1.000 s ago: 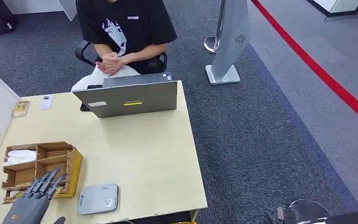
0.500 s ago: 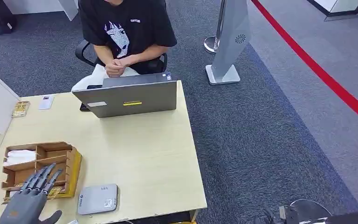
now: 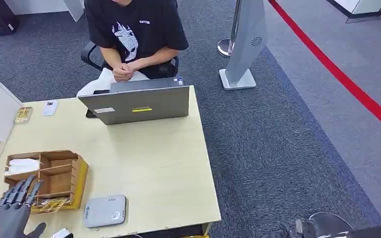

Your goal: Pass the card to the sensor for recognition and then transmit it.

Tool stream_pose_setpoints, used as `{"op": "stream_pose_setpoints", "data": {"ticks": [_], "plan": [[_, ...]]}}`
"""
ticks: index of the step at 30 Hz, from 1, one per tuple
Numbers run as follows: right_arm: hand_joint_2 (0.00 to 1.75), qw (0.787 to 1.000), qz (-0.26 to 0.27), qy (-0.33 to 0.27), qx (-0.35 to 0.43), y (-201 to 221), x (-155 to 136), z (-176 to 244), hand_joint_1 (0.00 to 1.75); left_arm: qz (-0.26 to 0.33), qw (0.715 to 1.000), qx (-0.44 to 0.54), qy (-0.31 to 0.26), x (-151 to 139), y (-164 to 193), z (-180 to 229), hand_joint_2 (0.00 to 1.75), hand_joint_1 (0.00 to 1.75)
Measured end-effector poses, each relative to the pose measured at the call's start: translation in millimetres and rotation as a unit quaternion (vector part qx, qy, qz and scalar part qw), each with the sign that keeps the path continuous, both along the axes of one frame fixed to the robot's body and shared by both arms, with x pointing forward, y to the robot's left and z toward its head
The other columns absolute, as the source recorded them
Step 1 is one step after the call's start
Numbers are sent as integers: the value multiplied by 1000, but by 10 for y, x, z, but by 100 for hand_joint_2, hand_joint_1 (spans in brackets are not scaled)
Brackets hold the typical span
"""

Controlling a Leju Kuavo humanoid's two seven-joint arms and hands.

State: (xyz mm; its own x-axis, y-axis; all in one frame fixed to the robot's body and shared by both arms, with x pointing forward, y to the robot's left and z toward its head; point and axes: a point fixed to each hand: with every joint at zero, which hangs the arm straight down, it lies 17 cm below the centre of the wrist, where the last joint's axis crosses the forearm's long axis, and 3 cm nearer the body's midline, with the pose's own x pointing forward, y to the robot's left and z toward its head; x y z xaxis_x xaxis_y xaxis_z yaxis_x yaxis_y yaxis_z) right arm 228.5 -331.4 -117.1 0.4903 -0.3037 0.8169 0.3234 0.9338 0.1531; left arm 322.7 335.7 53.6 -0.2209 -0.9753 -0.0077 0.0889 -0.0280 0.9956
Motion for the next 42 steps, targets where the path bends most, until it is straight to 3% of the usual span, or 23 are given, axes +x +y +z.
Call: {"op": "stream_pose_setpoints", "data": {"ticks": [4, 8, 24, 42], "plan": [[175, 1000, 1, 0, 8, 80, -37, 9, 0, 7, 999, 2, -49, 199, 70, 199, 175, 0], [175, 1000, 9, 2, 11, 151, -61, -1, 0, 16, 998, -2, -62, 304, 117, 251, 175, 0], [175, 1000, 22, 3, 9, 199, -53, -4, 0, 21, 999, -25, 8, 198, 58, -219, 175, 0], [175, 1000, 20, 4, 6, 187, -52, -5, 0, 2, 999, -38, 4, 208, -176, -222, 175, 0]]}}
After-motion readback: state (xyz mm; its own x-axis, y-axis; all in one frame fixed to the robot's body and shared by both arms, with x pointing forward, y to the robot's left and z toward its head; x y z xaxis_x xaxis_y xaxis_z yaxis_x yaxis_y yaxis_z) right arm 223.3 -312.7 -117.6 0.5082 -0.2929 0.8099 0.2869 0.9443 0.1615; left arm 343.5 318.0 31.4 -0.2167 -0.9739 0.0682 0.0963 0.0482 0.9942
